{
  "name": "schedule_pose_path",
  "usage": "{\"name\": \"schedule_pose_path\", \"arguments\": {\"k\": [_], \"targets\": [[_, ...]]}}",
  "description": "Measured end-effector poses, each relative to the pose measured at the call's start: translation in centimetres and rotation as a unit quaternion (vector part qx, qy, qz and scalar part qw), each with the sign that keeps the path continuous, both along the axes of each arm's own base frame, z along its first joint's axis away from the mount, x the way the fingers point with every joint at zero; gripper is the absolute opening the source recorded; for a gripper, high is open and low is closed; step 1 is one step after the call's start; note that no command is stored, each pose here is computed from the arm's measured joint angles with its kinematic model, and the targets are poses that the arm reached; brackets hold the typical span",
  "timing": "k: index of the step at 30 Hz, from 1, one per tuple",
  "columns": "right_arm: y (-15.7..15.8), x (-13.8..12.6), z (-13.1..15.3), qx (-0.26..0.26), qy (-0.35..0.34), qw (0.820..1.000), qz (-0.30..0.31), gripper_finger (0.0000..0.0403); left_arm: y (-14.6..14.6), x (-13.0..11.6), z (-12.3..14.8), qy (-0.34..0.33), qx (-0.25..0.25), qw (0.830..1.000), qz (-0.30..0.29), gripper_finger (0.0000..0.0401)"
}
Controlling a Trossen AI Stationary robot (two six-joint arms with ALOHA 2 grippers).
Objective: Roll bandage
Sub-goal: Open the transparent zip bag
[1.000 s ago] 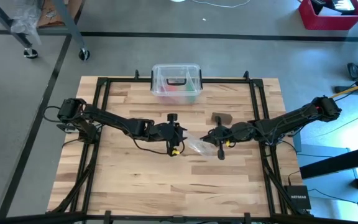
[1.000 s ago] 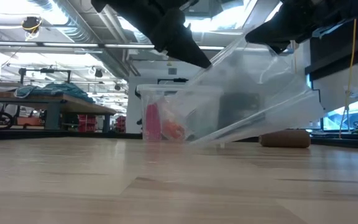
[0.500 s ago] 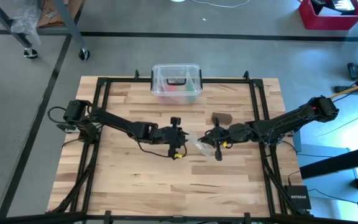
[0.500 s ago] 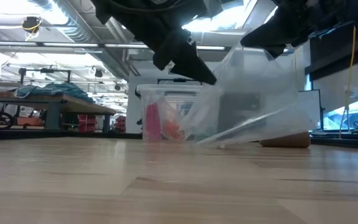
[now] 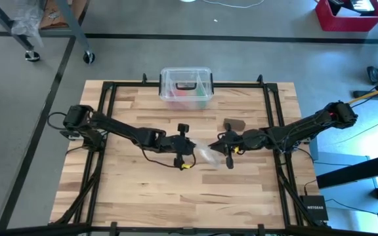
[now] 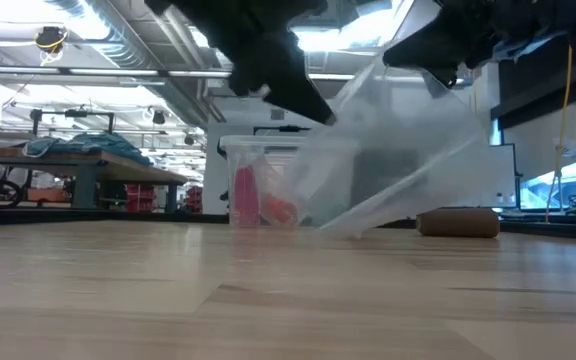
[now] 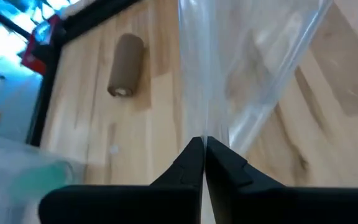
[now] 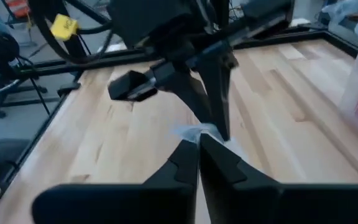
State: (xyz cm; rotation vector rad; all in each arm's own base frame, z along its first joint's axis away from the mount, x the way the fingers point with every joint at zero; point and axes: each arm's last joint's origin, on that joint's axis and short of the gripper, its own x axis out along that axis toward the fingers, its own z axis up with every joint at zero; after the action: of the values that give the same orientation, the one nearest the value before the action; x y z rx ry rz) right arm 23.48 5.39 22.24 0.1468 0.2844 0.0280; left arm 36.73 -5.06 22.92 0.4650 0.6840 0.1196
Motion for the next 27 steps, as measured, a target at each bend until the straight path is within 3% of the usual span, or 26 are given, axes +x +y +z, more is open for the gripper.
{"name": "schedule_pose_path", "arguments": {"k": [5,10,15,18,21,27], "targets": [[0.1,0.4,1.4,-0.026,-0.025,0.999,0.002,0.0064,0.1,-0.9,1.8,0.045,-0.045,0.998,0.021,0.0002],[1.0,1.0,5.7,-0.118,-0.042,0.992,0.028,0.0144,0.2,-1.9,2.5,0.075,-0.077,0.993,0.049,0.0002],[2.9,1.5,9.6,-0.191,-0.030,0.979,0.067,0.0207,0.1,-2.3,3.3,0.063,-0.089,0.992,0.057,0.0002],[5.0,2.6,8.3,-0.223,0.003,0.971,0.090,0.0223,0.1,-2.5,3.8,0.049,-0.099,0.992,0.059,0.0001],[7.1,3.9,5.6,-0.292,0.034,0.950,0.110,0.0222,0.0,-2.7,4.2,0.041,-0.120,0.990,0.062,0.0002],[10.0,5.8,1.5,-0.471,0.065,0.878,0.048,0.0203,-0.1,-2.6,4.2,0.040,-0.158,0.985,0.052,0.0002]]}}
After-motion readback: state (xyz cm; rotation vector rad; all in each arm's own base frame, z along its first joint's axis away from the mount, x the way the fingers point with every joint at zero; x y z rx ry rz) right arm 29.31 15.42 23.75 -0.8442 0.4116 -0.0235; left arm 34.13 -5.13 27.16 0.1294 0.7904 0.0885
